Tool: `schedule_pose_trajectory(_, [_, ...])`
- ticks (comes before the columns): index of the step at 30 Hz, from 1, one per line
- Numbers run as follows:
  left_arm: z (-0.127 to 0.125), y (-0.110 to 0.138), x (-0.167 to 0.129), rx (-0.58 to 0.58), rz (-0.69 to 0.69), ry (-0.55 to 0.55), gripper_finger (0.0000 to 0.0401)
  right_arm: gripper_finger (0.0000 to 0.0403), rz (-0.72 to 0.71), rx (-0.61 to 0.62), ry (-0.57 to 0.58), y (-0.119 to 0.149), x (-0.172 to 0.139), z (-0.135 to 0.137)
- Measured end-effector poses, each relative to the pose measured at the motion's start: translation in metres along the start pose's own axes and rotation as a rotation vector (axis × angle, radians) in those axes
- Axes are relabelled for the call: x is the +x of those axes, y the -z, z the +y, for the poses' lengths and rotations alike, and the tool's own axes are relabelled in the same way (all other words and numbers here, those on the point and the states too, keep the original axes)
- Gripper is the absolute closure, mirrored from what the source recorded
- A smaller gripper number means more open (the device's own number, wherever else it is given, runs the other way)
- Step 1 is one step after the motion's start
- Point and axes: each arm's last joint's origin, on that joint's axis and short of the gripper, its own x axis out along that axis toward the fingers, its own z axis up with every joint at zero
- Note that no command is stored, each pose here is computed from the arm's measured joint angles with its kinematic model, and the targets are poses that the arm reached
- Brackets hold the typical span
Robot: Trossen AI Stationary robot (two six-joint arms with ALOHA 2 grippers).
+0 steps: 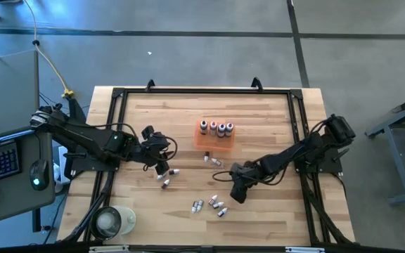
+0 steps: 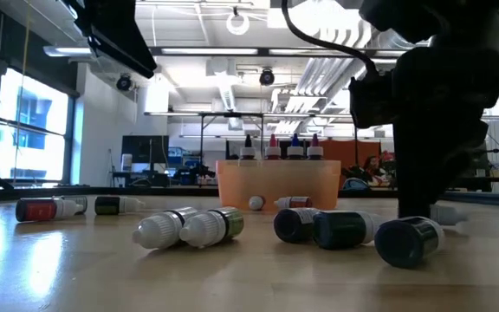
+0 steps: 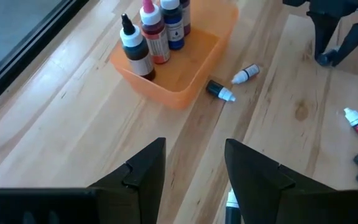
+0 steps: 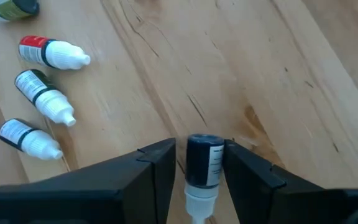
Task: Pick & Place food coloring
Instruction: Put the top small purple food coloring bottle into the orange bin
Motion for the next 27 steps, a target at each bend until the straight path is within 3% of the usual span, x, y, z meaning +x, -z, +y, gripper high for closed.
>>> schedule_pose_trajectory(5, [0.0,0.0,0.0,0.0,0.0,0.0,0.0238,0.0302,0.004,-0.014,0.022,0.0,0.001,-0.003])
schedule_pose_trajectory(11, [0.0,0.0,0.0,-0.001,-0.001,0.0,0.0238,0.0346,-0.018,-0.04,-0.083,-0.011,-0.003,-0.002])
schedule_pose_trajectory(15, [0.0,0.0,0.0,-0.001,-0.001,0.0,0.0238,0.0349,-0.125,-0.106,-0.168,-0.028,-0.013,-0.001])
schedule_pose_trajectory(18, [0.0,0.0,0.0,-0.002,-0.003,0.001,0.0238,0.0341,-0.288,-0.158,-0.238,-0.05,-0.032,0.0])
schedule_pose_trajectory(23, [-0.002,-0.003,0.0,-0.02,-0.026,0.015,0.0238,0.034,-0.614,-0.281,-0.157,-0.083,-0.073,-0.015])
schedule_pose_trajectory(27, [-0.002,-0.003,0.0,-0.021,-0.026,0.018,0.0238,0.0341,-0.746,-0.4,0.084,-0.096,-0.1,-0.037])
